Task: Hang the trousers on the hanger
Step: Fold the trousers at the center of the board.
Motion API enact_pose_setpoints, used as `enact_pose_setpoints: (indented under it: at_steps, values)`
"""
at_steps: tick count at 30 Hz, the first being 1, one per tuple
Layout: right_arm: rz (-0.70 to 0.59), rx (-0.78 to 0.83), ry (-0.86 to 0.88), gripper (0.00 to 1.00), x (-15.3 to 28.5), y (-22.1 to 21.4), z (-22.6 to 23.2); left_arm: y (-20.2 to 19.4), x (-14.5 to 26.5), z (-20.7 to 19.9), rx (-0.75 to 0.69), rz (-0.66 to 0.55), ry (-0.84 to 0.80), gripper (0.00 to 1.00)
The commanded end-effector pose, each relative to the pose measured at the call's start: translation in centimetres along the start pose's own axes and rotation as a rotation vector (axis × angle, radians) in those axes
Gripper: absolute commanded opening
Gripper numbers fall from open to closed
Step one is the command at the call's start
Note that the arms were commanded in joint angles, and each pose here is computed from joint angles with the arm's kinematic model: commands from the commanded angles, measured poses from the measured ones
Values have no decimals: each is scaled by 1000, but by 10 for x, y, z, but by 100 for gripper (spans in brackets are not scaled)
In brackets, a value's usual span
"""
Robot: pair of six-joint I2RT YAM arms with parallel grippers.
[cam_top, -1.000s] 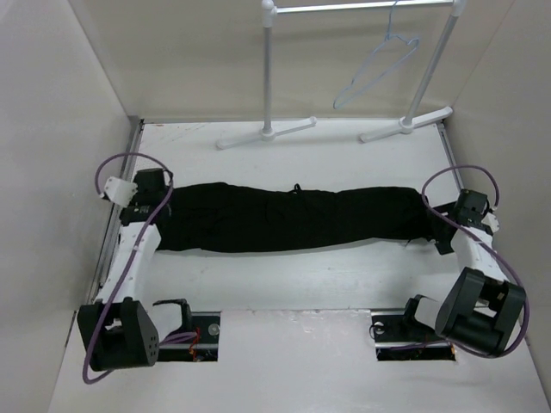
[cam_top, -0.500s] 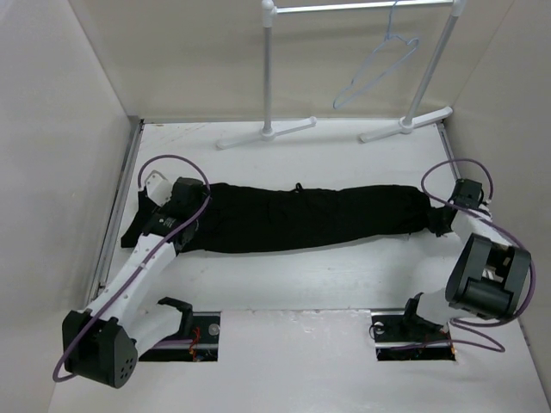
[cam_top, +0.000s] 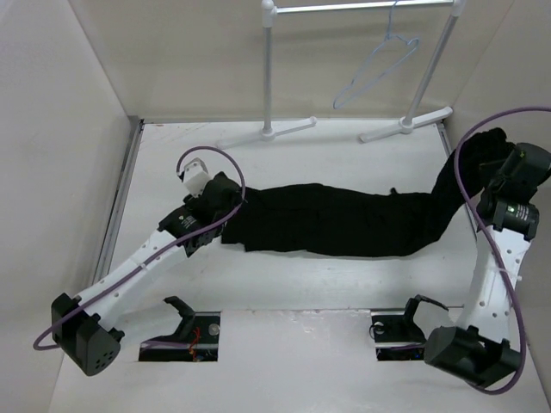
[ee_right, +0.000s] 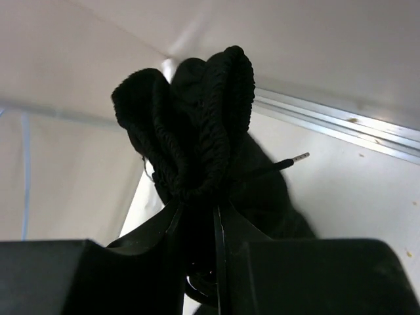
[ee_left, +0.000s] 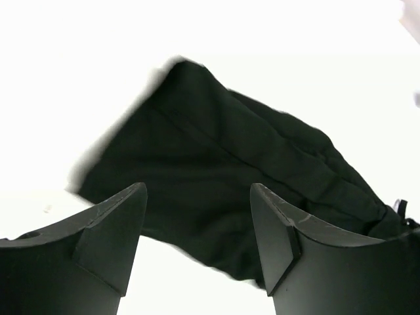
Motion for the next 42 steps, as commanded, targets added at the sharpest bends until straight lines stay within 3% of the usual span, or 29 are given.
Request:
enact_pose_setpoints:
  at_steps: [1,10,13,18,22,24,25,26,27,29,31,34,38,40,42]
  values:
    - [97,115,103,10,25,-21,25,20,17,-6,11,-57,-9,63]
    - [363,289,340,10,114,-133,88,27,26,36,77,-93,40,63]
    - [468,351,395,10,150,-186,110,28,26,52,113,-99,59,63]
    - [685,489,465,11,229,-311,122,26,24,80,166,-104,109,64]
    - [832,625,449,21,282,-426,92,25,19,96,216,-96,142,64]
    - [923,666,444,39,309,-470,74,28,17,103,237,-107,157,64]
    - [987,683,459,56,330,-488,69,33,18,106,251,-118,169,64]
    - [1022,690,481,71,342,-494,69,38,19,110,258,-132,179,65]
    - [1039,695,503,78,349,-493,71,45,19,112,264,-149,186,65]
    - [1041,665,557,86,356,-471,83,55,17,112,257,-160,179,65]
    - [1018,610,586,86,345,-438,93,58,11,106,243,-146,162,64]
    - [972,516,579,75,303,-386,91,52,-2,73,194,-88,79,62]
    - [962,455,533,32,241,-347,54,21,-18,-6,48,13,-80,59]
    - [1002,460,507,25,220,-340,32,-1,-29,-39,-19,80,-131,59]
    - [1008,477,464,28,198,-330,8,-18,-44,-56,-83,136,-132,60]
Point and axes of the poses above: each gripper's point midway between its finger pads, its own x axis back along the fingers, its own z axis along the line the jaws close on, y = z × x, the point moved 3 cm from there along x, back along the fingers, and after that the axes turned 10 degrees about -x, right-handed, at the moved point
